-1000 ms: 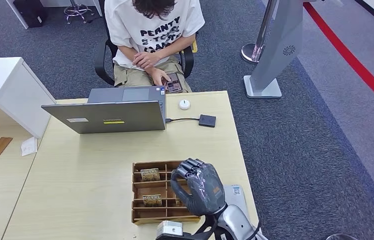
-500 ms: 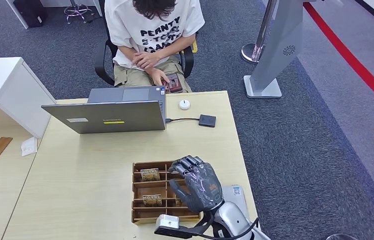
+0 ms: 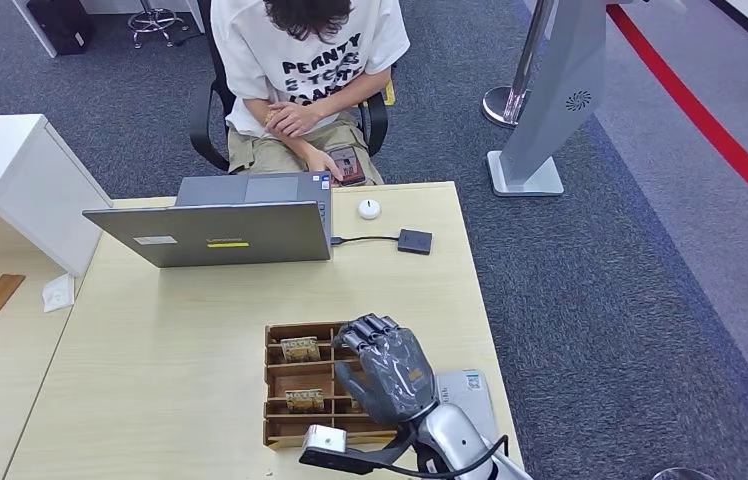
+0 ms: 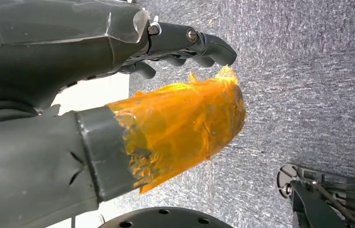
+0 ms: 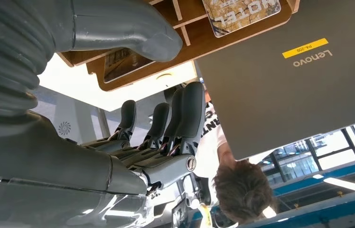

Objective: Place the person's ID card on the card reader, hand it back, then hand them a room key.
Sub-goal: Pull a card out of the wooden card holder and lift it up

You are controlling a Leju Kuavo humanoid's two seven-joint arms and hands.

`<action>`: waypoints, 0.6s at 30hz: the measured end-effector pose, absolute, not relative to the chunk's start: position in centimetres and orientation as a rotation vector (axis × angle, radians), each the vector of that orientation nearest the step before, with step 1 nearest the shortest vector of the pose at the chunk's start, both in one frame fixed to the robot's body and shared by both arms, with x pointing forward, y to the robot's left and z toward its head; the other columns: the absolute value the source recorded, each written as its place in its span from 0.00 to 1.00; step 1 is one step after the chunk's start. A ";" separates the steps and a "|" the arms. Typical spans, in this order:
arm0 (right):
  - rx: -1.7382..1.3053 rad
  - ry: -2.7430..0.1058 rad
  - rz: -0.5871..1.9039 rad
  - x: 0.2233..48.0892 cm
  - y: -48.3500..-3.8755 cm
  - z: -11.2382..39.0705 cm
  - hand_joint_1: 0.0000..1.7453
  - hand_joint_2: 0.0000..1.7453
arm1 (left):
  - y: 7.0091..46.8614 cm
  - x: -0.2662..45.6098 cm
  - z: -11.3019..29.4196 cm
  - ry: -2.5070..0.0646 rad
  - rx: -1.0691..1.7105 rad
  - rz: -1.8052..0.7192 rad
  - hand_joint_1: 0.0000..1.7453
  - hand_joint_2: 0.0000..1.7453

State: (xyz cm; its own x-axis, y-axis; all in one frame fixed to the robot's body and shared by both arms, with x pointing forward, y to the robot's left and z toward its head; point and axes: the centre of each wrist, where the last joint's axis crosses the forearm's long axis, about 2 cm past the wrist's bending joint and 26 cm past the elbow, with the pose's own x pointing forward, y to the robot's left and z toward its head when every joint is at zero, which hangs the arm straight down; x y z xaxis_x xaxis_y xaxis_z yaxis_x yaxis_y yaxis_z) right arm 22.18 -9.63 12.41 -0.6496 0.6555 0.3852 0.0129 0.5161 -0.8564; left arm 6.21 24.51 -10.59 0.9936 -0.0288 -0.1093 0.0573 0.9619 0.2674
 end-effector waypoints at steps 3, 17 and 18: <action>-0.541 -2.032 1.147 22.2 -9.5 12.3 0.52 1.00 | 24.5 6.2 -10.6 0.105 0.274 -0.045 0.00 0.00; -0.552 -2.002 1.181 22.4 -9.4 11.8 0.64 1.00 | 24.5 6.2 -10.6 0.103 0.274 -0.053 0.00 0.00; -0.556 -2.000 1.184 22.5 -9.4 11.8 0.65 1.00 | 24.5 6.2 -10.6 0.104 0.274 -0.052 0.00 0.00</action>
State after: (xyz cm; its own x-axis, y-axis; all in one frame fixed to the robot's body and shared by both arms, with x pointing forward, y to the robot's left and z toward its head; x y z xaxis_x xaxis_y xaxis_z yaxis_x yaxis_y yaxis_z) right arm 22.50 -9.42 11.79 -0.6370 0.6752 0.3719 -0.0012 0.4816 -0.8764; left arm 6.19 24.51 -10.59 0.9933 -0.0373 -0.1093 0.0655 0.9614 0.2672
